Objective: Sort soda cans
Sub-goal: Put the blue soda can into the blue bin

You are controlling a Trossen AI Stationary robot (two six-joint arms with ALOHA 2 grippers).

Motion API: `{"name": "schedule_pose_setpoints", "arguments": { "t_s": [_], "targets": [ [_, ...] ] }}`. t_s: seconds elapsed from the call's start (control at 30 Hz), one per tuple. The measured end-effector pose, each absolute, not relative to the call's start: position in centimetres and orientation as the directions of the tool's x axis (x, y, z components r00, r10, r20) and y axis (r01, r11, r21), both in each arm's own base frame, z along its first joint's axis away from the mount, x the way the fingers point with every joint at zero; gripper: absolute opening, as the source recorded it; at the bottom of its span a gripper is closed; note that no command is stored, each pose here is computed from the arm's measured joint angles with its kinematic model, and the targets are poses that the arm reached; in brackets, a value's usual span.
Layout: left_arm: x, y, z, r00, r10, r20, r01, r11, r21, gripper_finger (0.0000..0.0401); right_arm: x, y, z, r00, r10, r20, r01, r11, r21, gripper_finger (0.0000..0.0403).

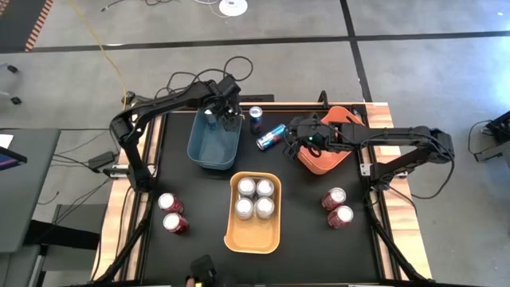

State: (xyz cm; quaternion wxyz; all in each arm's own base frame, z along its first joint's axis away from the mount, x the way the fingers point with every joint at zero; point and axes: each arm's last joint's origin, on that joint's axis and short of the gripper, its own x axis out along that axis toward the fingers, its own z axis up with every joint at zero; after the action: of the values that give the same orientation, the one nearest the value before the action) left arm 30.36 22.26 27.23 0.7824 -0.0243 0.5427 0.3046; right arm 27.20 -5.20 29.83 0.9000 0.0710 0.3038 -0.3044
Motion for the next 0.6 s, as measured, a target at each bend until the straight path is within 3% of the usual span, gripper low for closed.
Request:
{"name": "schedule_pose_setpoints", "arguments": {
  "t_s": [0.6],
  "targets": [
    [29.81, 22.17, 26.81, 0.203, 0.446, -0.872, -0.465, 0.827, 0.315, 0.0294, 27.43, -5.24, 29.93, 0.643, -0.508, -0.573, 0.604, 0.797, -0.030, 0.0281]
  ]
}}
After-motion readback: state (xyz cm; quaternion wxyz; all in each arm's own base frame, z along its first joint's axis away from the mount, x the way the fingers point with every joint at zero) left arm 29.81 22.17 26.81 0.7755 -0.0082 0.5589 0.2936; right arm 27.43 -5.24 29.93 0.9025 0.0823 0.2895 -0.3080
